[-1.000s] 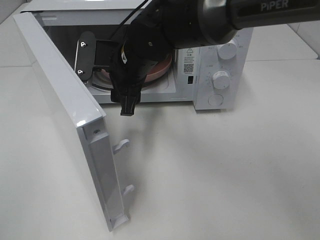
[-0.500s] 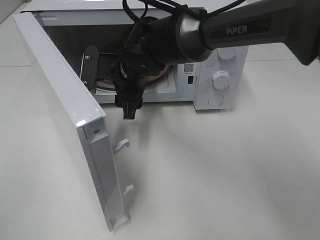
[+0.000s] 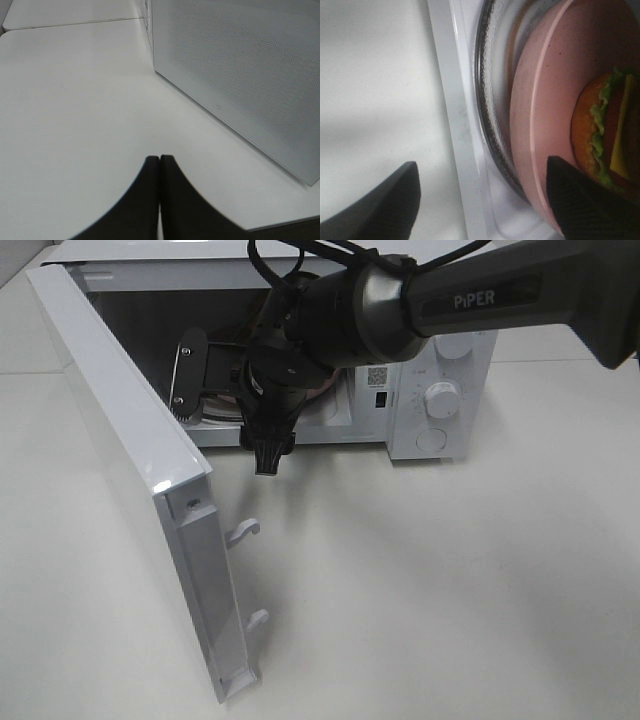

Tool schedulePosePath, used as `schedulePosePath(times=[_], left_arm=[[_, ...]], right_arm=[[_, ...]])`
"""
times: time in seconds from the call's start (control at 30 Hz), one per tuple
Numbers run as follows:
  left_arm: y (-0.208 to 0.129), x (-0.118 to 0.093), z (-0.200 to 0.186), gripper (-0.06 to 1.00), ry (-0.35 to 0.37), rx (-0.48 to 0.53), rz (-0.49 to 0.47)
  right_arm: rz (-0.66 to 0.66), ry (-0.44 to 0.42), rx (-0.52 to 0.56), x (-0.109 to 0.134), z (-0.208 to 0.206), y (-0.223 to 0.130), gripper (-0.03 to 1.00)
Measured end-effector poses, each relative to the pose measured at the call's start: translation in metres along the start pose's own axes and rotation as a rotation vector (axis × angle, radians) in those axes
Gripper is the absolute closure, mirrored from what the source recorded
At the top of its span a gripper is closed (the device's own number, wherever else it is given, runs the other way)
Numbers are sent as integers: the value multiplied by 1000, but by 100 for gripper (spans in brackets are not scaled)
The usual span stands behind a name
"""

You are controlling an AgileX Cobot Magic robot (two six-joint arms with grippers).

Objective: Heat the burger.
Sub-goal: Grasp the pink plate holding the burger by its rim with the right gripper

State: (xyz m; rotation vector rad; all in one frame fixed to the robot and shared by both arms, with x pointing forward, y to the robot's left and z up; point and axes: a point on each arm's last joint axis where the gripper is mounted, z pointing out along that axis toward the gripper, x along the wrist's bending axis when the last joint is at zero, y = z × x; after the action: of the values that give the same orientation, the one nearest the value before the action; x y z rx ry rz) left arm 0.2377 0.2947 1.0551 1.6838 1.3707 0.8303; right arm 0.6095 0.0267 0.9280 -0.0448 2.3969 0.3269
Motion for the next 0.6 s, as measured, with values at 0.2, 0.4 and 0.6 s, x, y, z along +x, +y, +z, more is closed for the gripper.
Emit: schedulePosePath(times=[0.2,0.4,0.6], left_arm=[[0,0,0,94,0,0,0],[0,0,0,94,0,0,0],[0,0,0,94,0,0,0]], right_arm=[[8,0,14,-3,1,-5,28],[18,-5,24,-7,3,-11,28],[39,-23,27,-15,6,-21,28]])
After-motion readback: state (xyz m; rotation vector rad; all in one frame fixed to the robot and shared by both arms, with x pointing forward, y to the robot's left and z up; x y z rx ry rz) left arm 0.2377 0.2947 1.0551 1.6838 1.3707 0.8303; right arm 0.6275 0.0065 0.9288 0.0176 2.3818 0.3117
